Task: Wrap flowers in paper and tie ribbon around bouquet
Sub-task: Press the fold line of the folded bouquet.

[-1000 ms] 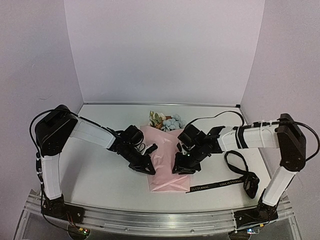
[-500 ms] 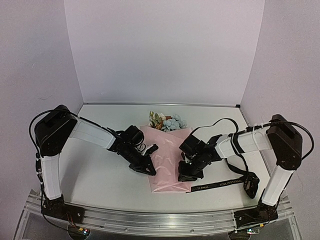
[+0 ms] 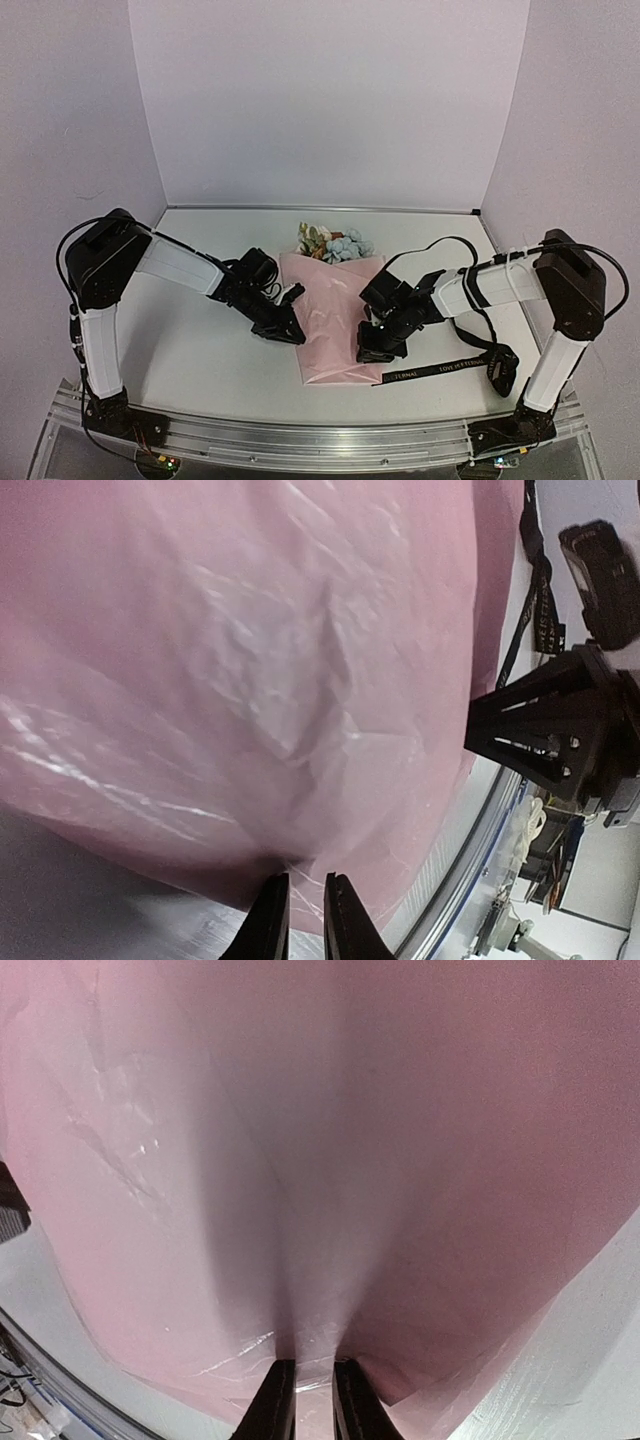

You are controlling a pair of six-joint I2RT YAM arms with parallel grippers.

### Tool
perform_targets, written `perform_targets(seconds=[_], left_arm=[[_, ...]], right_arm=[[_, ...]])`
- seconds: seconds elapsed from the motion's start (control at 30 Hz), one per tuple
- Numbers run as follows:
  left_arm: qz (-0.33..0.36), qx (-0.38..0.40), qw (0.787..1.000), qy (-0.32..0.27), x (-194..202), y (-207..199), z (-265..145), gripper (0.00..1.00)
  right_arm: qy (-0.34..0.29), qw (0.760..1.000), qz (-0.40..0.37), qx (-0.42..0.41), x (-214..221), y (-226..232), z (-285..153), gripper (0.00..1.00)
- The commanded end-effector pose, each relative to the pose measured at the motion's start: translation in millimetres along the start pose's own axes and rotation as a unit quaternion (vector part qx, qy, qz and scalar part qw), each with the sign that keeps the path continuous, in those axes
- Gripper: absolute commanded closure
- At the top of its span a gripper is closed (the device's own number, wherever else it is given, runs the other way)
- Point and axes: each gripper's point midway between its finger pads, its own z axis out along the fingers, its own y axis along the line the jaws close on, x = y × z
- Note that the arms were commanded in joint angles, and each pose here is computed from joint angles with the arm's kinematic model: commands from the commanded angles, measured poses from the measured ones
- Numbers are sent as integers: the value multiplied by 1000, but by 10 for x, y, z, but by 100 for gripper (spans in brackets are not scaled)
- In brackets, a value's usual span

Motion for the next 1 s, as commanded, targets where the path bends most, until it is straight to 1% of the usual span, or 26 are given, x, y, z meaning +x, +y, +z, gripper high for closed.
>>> perform_targets(seconds=[0.0, 0.17, 0.37, 0.53, 0.77, 0.97], left_arm=[[-17, 6, 999, -26, -246, 115, -24, 85], [-48, 7, 998, -36, -434, 310, -30, 86], [-75, 5, 995, -59, -703, 502, -140, 85], [-79, 2, 994, -80, -1012, 610, -267, 85], [-76, -15, 993, -88, -1434, 765, -288, 85], [-88, -26, 988, -127, -1890, 938, -416, 85]], right_arm=[[6, 999, 6, 34, 86, -219, 88, 87], [6, 999, 6, 32, 93, -222, 84, 87], [10, 1000, 4, 26, 103, -201, 92, 87], [13, 1000, 4, 25, 114, -199, 106, 87], [14, 1000, 2, 25, 135, -225, 110, 87], [16, 1000, 3, 25, 149, -241, 122, 87]])
